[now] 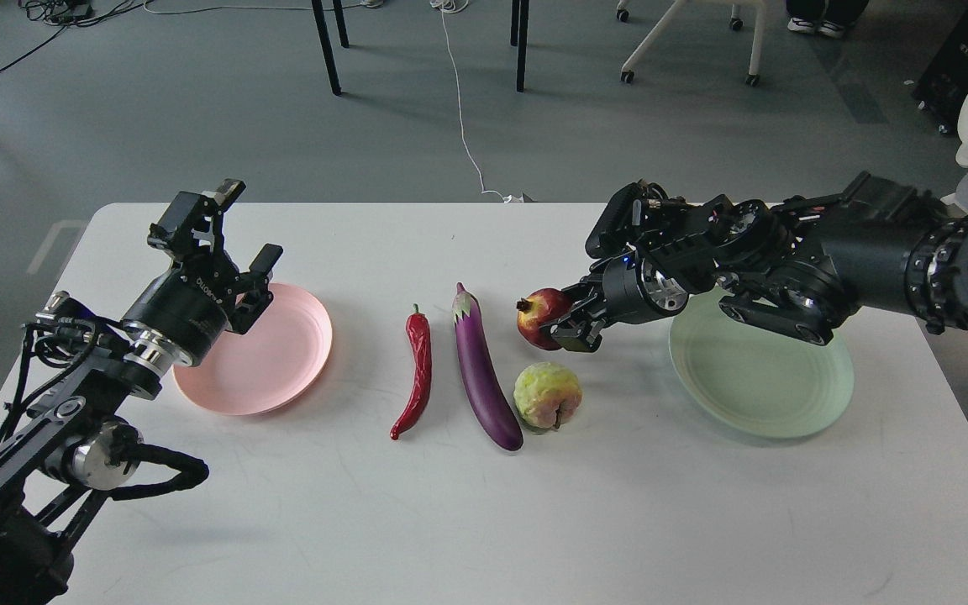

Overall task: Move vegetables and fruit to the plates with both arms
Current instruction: 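Carry the red apple onto the green plate and release it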

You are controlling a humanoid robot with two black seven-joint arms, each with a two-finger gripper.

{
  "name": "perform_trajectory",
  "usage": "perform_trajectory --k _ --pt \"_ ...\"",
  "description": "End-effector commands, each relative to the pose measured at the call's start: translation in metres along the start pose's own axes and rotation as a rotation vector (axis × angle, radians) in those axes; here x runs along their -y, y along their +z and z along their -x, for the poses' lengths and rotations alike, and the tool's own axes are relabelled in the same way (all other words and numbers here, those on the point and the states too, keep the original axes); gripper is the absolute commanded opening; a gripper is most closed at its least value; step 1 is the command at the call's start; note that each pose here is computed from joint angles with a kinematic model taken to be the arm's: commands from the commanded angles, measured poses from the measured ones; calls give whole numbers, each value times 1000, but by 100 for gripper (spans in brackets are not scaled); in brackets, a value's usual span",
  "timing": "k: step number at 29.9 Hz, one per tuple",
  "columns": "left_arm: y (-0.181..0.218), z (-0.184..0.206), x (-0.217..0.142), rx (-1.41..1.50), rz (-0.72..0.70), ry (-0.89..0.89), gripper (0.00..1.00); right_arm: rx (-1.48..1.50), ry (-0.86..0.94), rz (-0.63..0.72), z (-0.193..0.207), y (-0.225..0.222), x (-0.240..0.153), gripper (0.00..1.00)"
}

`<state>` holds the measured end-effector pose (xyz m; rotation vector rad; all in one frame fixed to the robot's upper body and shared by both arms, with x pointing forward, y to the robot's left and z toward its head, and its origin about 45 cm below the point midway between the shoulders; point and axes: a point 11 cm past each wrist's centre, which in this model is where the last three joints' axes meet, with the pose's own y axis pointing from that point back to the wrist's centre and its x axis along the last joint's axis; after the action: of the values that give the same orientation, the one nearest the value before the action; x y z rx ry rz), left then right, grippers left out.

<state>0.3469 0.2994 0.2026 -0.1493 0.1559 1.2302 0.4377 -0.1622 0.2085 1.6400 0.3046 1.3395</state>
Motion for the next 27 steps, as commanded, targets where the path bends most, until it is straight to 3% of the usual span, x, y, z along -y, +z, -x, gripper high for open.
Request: perform_trajectory --k 1,6,11,15,21,23,25,27 --pt "2 0 1 2 4 -1 100 -17 36 71 -12 28 -35 39" --pt "2 2 1 -2 6 -18 100 -59 -12 174 15 68 -86 40" --pt "1 4 2 -5 5 -25 100 -11 -135 260 91 97 -126 41" --pt "0 6 3 -7 3 -29 100 57 -169 278 138 99 -139 42" --pt "1 7 4 -7 7 -33 100 118 -221 241 184 84 -127 46" --pt "1 7 4 -6 7 -34 100 125 -220 240 187 83 -125 57" --pt "1 7 3 -4 6 -33 100 122 -206 241 185 83 -125 81" --pt "2 5 3 -1 7 -32 100 111 -186 244 181 85 -124 93"
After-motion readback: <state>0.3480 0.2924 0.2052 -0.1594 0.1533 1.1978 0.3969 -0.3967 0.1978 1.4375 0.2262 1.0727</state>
